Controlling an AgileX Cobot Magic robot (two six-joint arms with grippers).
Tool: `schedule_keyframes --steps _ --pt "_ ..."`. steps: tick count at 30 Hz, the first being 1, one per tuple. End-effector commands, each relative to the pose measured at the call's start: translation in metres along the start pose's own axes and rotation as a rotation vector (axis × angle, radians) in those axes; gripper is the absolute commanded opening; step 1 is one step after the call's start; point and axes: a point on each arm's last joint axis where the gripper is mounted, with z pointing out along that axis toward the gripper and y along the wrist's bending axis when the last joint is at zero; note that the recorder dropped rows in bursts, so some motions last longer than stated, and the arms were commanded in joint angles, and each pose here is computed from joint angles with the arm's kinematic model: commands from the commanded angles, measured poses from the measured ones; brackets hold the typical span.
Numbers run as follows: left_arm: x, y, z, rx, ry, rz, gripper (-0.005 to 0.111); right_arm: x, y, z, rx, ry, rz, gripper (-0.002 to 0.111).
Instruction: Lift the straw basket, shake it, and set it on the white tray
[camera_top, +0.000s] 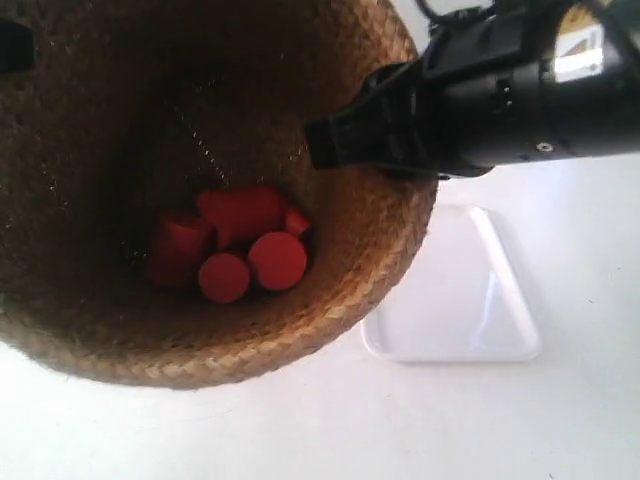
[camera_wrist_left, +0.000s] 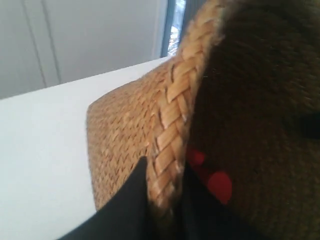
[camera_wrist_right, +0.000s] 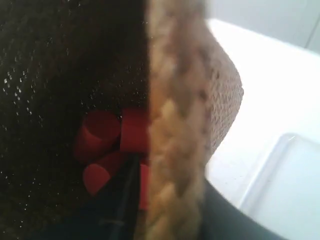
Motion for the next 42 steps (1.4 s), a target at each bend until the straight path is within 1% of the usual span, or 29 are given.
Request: schedule_keyframes --steps 1,3,4,7,11,15,19,20,21,22,23,24,25,26,27,28,29,30,31,33,34,37,42 --pt "0.026 0.013 0.021 -0.031 0.160 -0.050 0.000 0.018 -0.007 0.024 0.043 0.142 0.031 0.000" --pt "0.023 0.010 0.019 -0.008 0.124 -0.020 0.000 0.009 -0.001 0.015 0.010 0.092 0.015 0.000" --pt "0.021 0.010 0.018 -0.016 0.106 -0.021 0.000 0.005 0.000 0.010 0.007 0.070 0.012 0.000" --pt "0.022 0.012 0.021 -0.018 0.110 -0.025 0.000 0.003 0.000 0.007 0.005 0.055 0.011 0.000" --pt "0.023 0.012 0.023 -0.012 0.119 -0.036 0.000 0.011 -0.004 0.012 0.038 0.135 -0.014 0.000" --pt "0.023 0.013 0.023 -0.015 0.115 -0.038 0.000 0.015 -0.005 0.019 0.055 0.173 -0.031 0.000" --pt "0.021 0.019 0.031 -0.041 0.099 -0.028 0.000 0.016 -0.008 0.028 0.079 0.198 -0.057 0.000" --pt "0.013 0.014 0.028 -0.006 0.086 -0.072 0.000 0.006 -0.006 0.019 0.086 0.210 -0.065 0.000" --pt "0.000 0.005 0.019 0.049 0.069 -0.113 0.000 -0.007 -0.003 0.003 0.074 0.208 -0.068 0.000" --pt "-0.017 -0.010 0.001 0.120 0.027 -0.074 0.000 -0.025 0.004 -0.021 0.041 0.183 -0.063 0.000" --pt "-0.031 -0.025 -0.018 0.185 -0.026 0.001 0.000 -0.040 0.013 -0.049 -0.021 0.107 -0.053 0.000" --pt "-0.036 -0.033 -0.029 0.211 -0.073 0.065 0.000 -0.045 0.020 -0.060 -0.071 0.018 -0.047 0.000" --pt "-0.032 -0.029 -0.027 0.181 -0.080 0.104 0.000 -0.040 0.018 -0.054 -0.052 -0.049 -0.092 0.000" --pt "-0.020 -0.018 -0.013 0.124 -0.043 0.053 0.000 -0.027 0.011 -0.035 0.012 -0.042 -0.119 0.000" --pt "-0.007 -0.005 0.002 0.058 0.022 -0.003 0.000 -0.016 0.002 -0.016 0.078 0.009 -0.097 0.000" --pt "0.008 0.008 0.016 0.004 0.111 -0.108 0.000 -0.008 -0.008 -0.003 0.144 0.081 -0.033 0.000" --pt "0.014 0.012 0.019 -0.020 0.158 -0.134 0.000 -0.005 -0.010 0.002 0.167 0.144 -0.003 0.000" --pt "0.015 0.012 0.020 -0.015 0.174 -0.131 0.000 -0.004 -0.008 0.003 0.151 0.170 -0.022 0.000" --pt "0.015 0.010 0.021 0.013 0.166 -0.113 0.000 -0.005 -0.005 0.003 0.130 0.171 -0.044 0.000" --pt "0.011 0.007 0.017 0.030 0.134 -0.074 0.000 -0.008 -0.004 -0.002 0.118 0.138 -0.052 0.000" --pt "0.010 0.006 0.015 0.025 0.116 -0.076 0.000 -0.010 -0.004 -0.004 0.118 0.125 -0.055 0.000" --pt "0.010 0.007 0.015 0.015 0.117 -0.066 0.000 -0.008 -0.004 0.000 0.118 0.134 -0.054 0.000" --pt "0.013 0.007 0.016 0.021 0.126 -0.075 0.000 0.004 -0.005 0.016 0.120 0.177 -0.061 0.000"
